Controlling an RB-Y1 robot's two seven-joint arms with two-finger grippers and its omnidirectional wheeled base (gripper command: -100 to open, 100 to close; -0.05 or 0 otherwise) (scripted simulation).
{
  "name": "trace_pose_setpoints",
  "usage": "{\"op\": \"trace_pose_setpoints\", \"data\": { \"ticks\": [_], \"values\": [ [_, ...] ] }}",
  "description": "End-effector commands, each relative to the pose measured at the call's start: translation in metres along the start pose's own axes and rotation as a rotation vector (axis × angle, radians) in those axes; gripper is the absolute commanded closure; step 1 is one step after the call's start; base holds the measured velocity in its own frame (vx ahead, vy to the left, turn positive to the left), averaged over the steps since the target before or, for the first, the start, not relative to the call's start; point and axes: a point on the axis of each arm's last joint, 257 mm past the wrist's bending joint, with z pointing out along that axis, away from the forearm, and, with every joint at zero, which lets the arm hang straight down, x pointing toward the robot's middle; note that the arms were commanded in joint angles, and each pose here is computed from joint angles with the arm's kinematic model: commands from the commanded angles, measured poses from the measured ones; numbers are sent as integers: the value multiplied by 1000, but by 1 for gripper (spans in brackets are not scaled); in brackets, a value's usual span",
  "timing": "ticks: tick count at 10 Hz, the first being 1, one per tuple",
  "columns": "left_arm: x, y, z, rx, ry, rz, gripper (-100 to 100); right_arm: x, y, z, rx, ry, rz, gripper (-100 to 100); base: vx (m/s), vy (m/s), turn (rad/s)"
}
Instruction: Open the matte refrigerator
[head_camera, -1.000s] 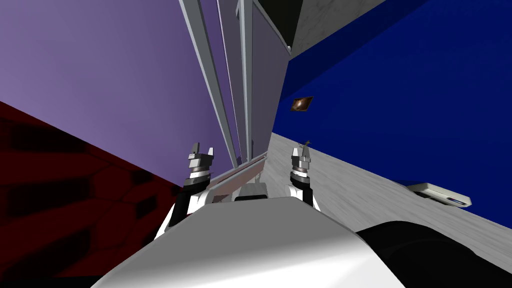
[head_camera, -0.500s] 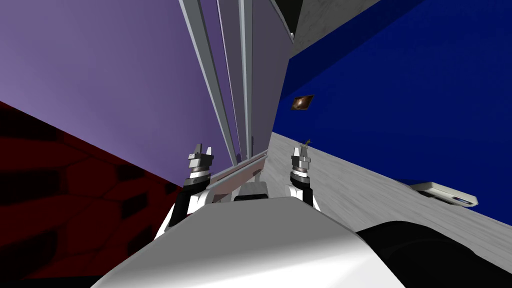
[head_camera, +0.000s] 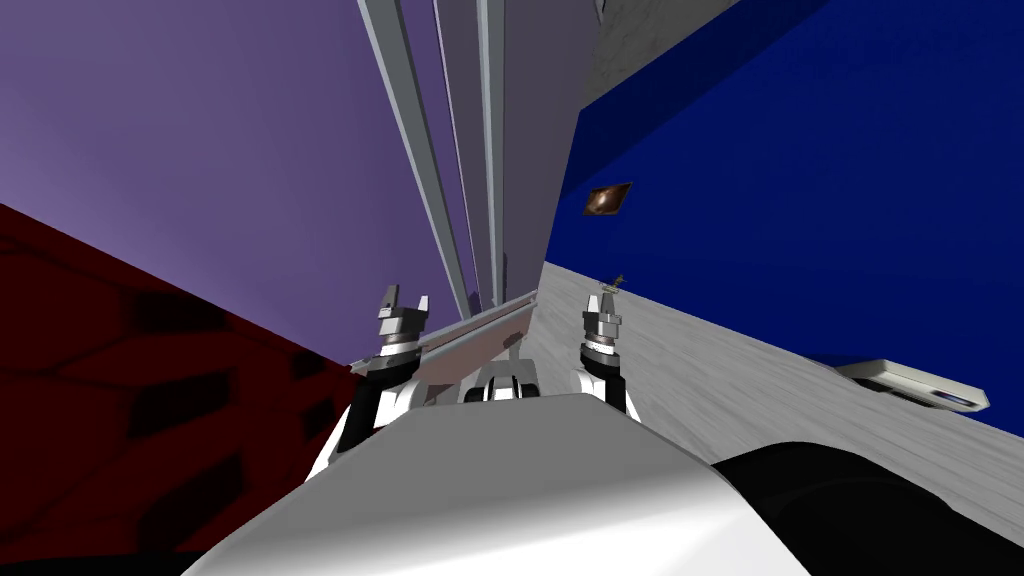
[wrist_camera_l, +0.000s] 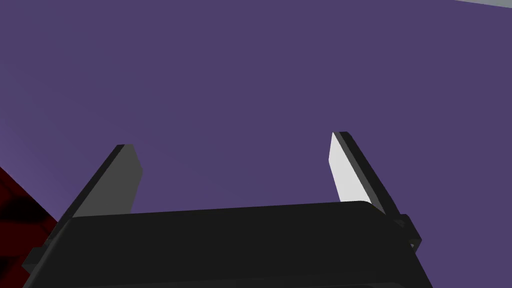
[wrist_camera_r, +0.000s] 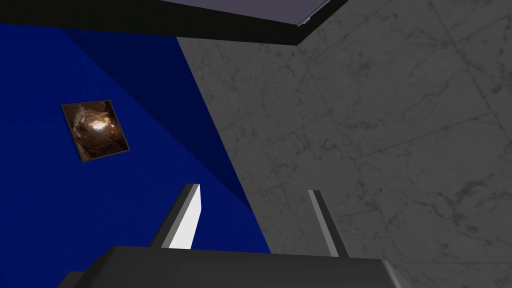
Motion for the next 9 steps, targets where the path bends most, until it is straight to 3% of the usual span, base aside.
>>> {"op": "trace_pose_setpoints", "data": {
  "ticks": [1, 5, 9],
  "values": [
    [5, 14, -4, -17, 48, -19, -100, 0, 0, 0, 0, 0, 0, 0, 35, -56, -20],
    [4, 37, -10, -39, 70, -74, -100, 0, 0, 0, 0, 0, 0, 0, 38, -65, -16],
    [0, 63, -19, -58, 65, -156, -100, 0, 0, 0, 0, 0, 0, 0, 42, -75, -4]
  ]
}}
